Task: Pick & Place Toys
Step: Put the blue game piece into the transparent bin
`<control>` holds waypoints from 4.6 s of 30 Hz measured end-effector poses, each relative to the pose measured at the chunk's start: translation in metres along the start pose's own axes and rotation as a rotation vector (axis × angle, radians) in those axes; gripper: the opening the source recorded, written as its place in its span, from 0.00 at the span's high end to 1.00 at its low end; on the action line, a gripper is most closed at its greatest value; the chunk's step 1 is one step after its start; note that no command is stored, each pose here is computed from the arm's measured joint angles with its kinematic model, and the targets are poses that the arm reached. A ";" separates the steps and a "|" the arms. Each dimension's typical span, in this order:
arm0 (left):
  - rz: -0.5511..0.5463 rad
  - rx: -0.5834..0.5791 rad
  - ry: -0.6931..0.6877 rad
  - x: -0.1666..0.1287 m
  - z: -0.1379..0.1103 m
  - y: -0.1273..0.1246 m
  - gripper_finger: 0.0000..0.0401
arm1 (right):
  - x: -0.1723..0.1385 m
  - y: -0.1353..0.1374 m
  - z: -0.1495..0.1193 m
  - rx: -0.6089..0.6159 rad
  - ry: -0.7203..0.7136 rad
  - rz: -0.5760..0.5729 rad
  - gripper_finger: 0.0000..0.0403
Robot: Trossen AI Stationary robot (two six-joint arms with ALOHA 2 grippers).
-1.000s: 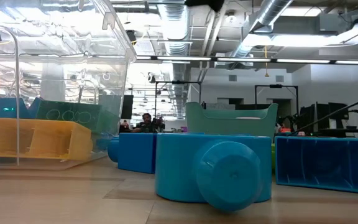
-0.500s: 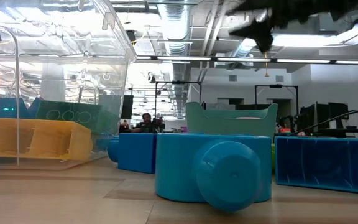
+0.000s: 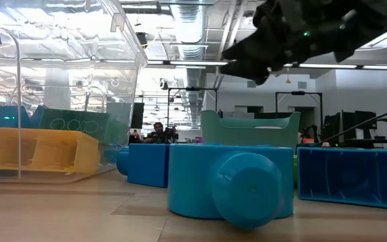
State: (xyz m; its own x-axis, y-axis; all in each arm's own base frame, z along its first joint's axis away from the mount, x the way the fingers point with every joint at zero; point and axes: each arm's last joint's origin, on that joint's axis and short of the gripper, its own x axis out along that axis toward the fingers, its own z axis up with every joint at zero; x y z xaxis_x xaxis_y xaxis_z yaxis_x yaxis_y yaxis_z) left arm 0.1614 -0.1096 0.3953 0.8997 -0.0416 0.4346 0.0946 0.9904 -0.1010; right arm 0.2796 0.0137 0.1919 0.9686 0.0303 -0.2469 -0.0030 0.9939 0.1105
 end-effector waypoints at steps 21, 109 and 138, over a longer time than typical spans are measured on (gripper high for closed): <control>0.119 -0.110 -0.001 0.000 0.001 0.004 0.64 | 0.091 0.006 -0.051 -0.180 0.030 0.120 0.39; 0.117 -0.071 0.062 0.000 -0.006 0.002 0.64 | 0.051 0.012 0.108 -0.144 0.198 -0.114 0.66; 0.118 -0.063 0.061 0.000 -0.006 0.002 0.64 | 0.167 0.107 0.124 -0.285 0.232 0.236 0.66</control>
State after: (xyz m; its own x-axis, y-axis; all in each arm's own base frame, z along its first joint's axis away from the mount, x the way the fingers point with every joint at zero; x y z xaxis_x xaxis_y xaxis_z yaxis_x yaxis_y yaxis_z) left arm 0.1642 -0.1082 0.3898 0.9301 0.0644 0.3616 0.0120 0.9787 -0.2050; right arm 0.4714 0.1122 0.2816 0.8515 0.2514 -0.4602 -0.3179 0.9454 -0.0717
